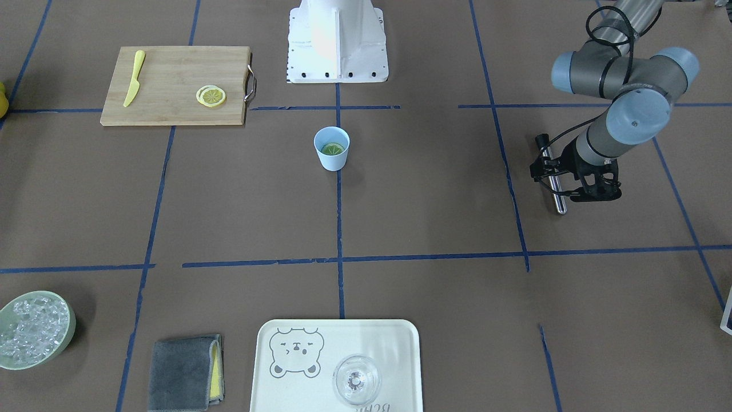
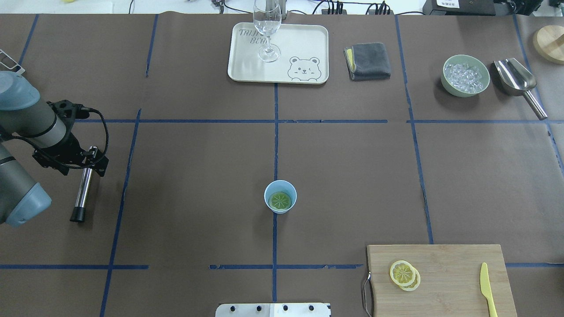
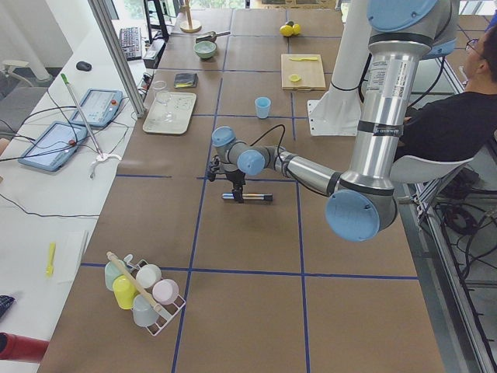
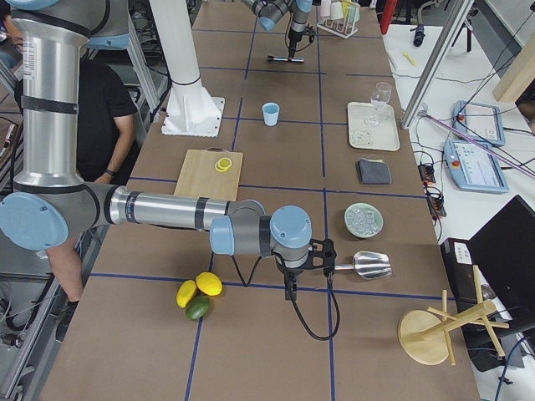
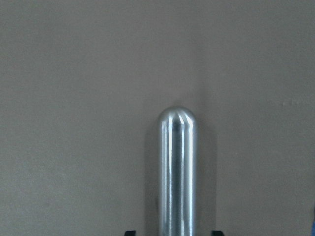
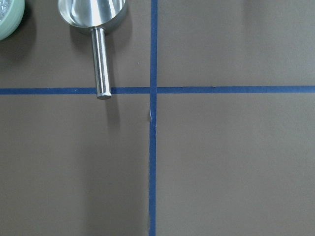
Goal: Squeeze lemon into cup
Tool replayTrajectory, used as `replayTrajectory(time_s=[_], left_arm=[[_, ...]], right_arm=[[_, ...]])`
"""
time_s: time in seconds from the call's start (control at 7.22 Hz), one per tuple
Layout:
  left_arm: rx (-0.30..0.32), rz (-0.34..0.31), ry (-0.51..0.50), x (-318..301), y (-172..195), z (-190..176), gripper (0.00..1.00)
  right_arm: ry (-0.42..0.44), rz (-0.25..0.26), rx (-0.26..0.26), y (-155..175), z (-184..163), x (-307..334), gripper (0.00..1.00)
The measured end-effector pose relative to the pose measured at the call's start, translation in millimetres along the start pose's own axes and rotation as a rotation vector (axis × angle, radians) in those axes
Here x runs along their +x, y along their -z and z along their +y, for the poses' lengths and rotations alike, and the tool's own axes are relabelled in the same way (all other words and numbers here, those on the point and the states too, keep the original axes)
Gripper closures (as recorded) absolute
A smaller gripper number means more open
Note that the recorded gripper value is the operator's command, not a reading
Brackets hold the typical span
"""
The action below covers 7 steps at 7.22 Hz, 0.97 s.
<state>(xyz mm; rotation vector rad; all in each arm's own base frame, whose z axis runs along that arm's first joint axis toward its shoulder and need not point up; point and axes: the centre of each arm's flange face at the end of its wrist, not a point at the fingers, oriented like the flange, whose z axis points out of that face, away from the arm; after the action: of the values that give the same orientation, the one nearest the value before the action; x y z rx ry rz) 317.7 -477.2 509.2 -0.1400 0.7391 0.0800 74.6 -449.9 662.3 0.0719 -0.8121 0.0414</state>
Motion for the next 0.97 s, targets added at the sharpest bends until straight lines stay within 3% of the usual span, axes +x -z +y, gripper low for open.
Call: replayTrajectory(time_s=[0.14,0.42,0.55,0.97], left_arm=[[0.040,0.021,-0.007,0,19,-10,0.00],[0.197,0.073,-0.070,-35,89,-45,0.00],[0.255,0.065,-0.118,-66,118,-55,0.00],[0.322,-0.003,-0.186,-195,157,-45,0.00]], right_arm=[[0.001,0.002,0.001,0,0,0,0.00],[0.001,0.003,0.001,0,0,0,0.00],[0.004,0.003,0.004,1,0,-1,0.00],[0.009,0.001,0.014,6,-4,-7,0.00]])
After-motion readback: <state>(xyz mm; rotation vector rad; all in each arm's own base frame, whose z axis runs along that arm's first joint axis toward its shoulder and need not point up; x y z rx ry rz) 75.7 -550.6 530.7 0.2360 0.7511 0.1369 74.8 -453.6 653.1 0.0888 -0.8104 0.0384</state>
